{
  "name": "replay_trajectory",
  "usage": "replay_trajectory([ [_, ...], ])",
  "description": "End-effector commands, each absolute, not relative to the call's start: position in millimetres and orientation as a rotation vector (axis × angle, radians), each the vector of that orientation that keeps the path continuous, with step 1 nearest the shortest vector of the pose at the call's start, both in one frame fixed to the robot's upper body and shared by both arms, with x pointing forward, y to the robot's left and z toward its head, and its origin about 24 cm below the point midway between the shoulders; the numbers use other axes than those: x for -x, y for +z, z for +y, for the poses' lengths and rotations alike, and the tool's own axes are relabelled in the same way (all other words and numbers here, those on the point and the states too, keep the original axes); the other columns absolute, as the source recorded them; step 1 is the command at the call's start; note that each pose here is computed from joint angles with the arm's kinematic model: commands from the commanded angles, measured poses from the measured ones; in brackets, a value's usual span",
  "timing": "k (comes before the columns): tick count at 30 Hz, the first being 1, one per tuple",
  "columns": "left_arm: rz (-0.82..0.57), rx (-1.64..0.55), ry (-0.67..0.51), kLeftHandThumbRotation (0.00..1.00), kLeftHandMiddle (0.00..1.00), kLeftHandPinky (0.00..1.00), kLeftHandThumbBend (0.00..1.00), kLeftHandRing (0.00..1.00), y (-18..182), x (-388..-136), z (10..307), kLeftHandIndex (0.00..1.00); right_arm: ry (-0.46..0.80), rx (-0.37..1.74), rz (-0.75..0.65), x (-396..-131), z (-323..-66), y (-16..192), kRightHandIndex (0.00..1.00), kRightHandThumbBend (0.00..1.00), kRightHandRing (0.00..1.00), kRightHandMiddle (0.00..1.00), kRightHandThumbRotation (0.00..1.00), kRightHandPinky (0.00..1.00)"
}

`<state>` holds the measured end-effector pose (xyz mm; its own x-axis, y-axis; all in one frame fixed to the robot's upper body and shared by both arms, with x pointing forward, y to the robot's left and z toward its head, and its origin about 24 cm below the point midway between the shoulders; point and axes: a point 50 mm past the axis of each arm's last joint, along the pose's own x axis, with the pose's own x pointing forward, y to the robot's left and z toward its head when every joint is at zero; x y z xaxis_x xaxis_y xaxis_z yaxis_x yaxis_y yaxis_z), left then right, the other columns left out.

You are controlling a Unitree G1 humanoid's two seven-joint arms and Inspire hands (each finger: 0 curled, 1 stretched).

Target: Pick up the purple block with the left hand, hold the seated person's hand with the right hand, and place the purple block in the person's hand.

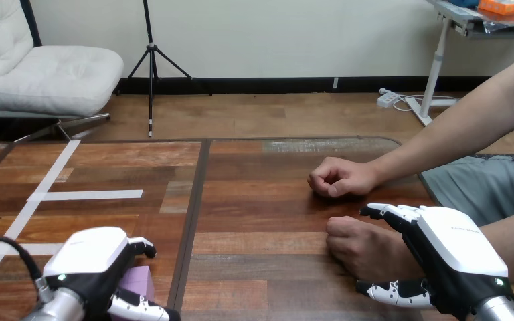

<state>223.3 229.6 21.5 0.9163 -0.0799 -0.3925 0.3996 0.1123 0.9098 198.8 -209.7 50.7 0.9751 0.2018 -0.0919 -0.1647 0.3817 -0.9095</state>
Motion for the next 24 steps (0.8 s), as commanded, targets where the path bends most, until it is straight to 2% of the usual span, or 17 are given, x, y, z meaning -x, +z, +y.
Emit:
replay_trajectory([
  [1, 0.285, -1.477, -0.309, 0.37, 0.67, 0.43, 0.76, 0.58, 24, -231, 229, 0.66, 0.204, 1.16, -0.107, -210, -209, 67, 0.83, 0.68, 0.88, 0.83, 0.23, 0.93],
  [2, 0.286, -1.479, -0.305, 0.36, 0.66, 0.43, 0.73, 0.57, 22, -231, 228, 0.66, 0.204, 1.16, -0.107, -210, -209, 67, 0.83, 0.68, 0.88, 0.83, 0.23, 0.93],
  [5, 0.288, -1.482, -0.295, 0.31, 0.61, 0.4, 0.47, 0.52, 19, -233, 227, 0.62, 0.203, 1.161, -0.107, -210, -209, 67, 0.83, 0.68, 0.88, 0.83, 0.23, 0.93],
  [6, 0.29, -1.482, -0.291, 0.29, 0.59, 0.38, 0.37, 0.5, 17, -233, 227, 0.6, 0.203, 1.162, -0.107, -210, -209, 67, 0.83, 0.68, 0.88, 0.83, 0.24, 0.93],
  [7, 0.291, -1.483, -0.287, 0.27, 0.55, 0.36, 0.24, 0.46, 16, -234, 227, 0.57, 0.203, 1.162, -0.107, -210, -209, 67, 0.83, 0.68, 0.88, 0.83, 0.24, 0.93],
  [9, 0.299, -1.486, -0.281, 0.25, 0.52, 0.35, 0.15, 0.43, 13, -235, 227, 0.55, 0.202, 1.165, -0.11, -210, -209, 67, 0.83, 0.68, 0.88, 0.83, 0.24, 0.93],
  [12, 0.308, -1.489, -0.283, 0.24, 0.48, 0.33, 0.08, 0.4, 9, -238, 227, 0.51, 0.202, 1.167, -0.111, -210, -209, 68, 0.83, 0.68, 0.88, 0.83, 0.25, 0.93],
  [16, 0.316, -1.48, -0.293, 0.22, 0.43, 0.31, 0.02, 0.37, 6, -240, 228, 0.46, 0.2, 1.167, -0.114, -210, -210, 67, 0.83, 0.68, 0.88, 0.83, 0.25, 0.93],
  [24, 0.341, -1.467, -0.319, 0.21, 0.41, 0.3, 0.0, 0.36, -1, -245, 230, 0.43, 0.201, 1.163, -0.109, -209, -210, 68, 0.83, 0.68, 0.88, 0.83, 0.26, 0.93],
])
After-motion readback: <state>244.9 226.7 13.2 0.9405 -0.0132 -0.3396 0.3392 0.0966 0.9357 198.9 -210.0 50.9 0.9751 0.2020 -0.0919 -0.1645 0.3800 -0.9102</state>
